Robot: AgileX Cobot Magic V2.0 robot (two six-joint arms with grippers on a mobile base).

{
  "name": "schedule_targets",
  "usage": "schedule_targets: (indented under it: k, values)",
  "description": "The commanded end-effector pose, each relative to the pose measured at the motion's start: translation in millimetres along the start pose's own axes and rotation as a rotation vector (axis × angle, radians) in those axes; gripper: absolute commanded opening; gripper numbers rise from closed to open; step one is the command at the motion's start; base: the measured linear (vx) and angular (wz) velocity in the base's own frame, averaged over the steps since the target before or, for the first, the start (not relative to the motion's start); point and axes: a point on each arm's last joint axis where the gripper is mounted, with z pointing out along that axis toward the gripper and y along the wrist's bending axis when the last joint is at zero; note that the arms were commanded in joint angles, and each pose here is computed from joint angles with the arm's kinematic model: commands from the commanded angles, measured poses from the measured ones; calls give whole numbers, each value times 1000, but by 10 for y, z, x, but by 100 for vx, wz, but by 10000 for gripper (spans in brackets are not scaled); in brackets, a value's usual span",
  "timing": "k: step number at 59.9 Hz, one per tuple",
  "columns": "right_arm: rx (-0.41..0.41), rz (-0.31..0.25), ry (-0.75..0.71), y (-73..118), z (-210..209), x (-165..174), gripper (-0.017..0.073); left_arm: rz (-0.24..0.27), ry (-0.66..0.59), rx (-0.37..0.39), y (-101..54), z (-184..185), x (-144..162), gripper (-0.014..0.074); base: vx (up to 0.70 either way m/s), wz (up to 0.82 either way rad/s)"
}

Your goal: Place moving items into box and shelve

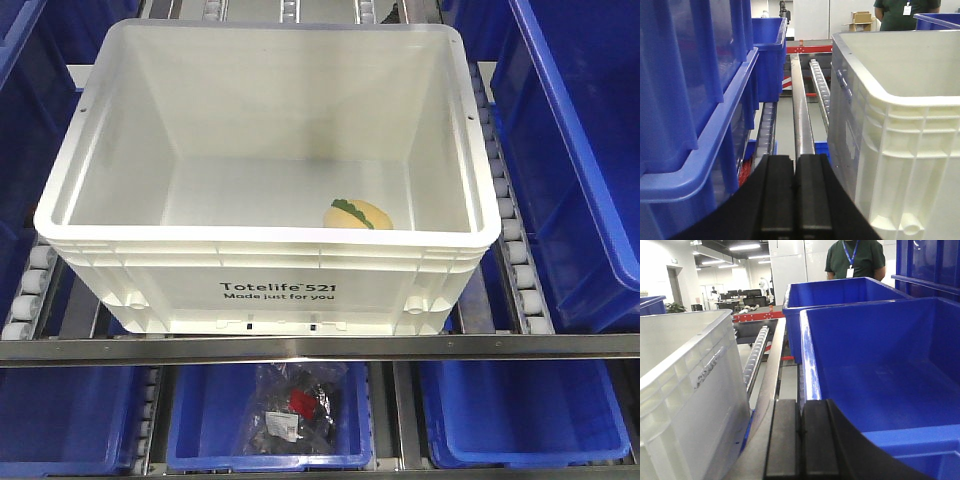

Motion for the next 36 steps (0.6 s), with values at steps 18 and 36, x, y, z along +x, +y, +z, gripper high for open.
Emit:
schedule_targets:
  k: [18,36]
  values:
    - [6,-133,-68,2,-9,-3,-16,-11,-74,3,-6,-3,3,-13,0,0]
    - [-3,-126,-72,6,-9,-6,-16,-11,-74,3,-6,-3,3,-13,0,0]
